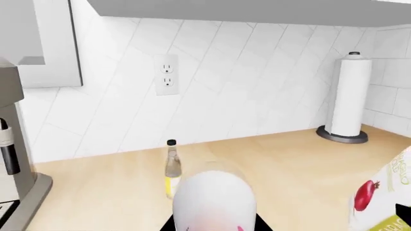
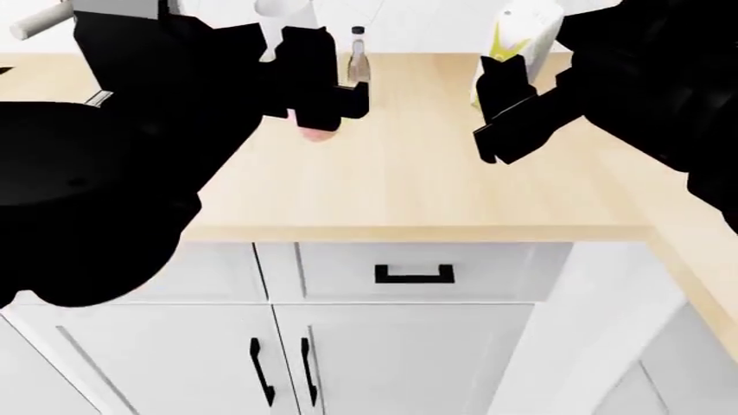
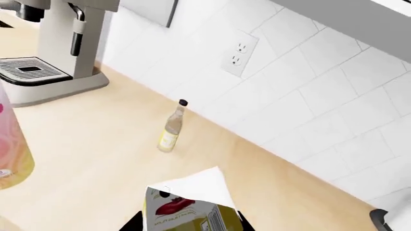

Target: Move the drinks to the dining counter.

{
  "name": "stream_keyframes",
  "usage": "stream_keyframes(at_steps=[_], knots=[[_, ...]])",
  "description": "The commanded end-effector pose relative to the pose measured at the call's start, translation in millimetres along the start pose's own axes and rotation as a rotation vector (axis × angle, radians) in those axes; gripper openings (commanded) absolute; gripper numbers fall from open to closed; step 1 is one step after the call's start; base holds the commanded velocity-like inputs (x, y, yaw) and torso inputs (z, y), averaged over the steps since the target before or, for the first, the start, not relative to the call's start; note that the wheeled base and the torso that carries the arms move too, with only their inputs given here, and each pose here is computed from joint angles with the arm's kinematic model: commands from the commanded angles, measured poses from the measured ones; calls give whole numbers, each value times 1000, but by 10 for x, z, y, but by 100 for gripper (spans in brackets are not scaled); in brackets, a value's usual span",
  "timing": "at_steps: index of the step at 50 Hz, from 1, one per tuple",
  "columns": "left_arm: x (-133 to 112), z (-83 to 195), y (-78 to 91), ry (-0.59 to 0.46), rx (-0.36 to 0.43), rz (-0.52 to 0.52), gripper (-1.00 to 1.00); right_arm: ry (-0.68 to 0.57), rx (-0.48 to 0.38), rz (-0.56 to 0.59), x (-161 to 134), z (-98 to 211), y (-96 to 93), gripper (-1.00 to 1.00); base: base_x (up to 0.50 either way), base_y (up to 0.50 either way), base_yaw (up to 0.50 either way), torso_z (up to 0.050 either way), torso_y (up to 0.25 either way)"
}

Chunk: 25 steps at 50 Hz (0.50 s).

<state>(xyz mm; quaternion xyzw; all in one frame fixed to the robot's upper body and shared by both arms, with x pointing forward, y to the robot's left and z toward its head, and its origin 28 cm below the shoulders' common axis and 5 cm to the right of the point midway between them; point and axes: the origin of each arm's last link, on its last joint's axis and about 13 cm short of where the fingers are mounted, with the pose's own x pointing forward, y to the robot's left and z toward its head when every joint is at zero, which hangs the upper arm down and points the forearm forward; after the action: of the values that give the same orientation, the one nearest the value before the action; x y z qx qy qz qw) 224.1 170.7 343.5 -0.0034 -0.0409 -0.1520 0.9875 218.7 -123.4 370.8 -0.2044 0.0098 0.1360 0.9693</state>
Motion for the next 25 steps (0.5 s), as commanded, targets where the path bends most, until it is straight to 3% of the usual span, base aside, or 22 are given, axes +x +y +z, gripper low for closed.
stream_keyframes(at_steps=[1,7,9,13,25], knots=[[15,8,11,-15,-2,16,-100,-105,70,-49,36,66,-56,-100,0,0,0,0,0],[12,-17,-4,-6,7,7,-100,-163,131,-46,31,90,-75,-100,0,0,0,0,0],[18,-30,-5,-1,9,6,-100,-129,45,-70,34,69,-79,-100,0,0,0,5,0],[16,-31,-9,0,11,4,-100,-107,-2,-98,40,69,-94,-100,0,0,500,0,2],[-2,-4,-21,-9,10,-2,-100,-87,-7,-126,56,67,-102,-100,0,0,500,0,1]])
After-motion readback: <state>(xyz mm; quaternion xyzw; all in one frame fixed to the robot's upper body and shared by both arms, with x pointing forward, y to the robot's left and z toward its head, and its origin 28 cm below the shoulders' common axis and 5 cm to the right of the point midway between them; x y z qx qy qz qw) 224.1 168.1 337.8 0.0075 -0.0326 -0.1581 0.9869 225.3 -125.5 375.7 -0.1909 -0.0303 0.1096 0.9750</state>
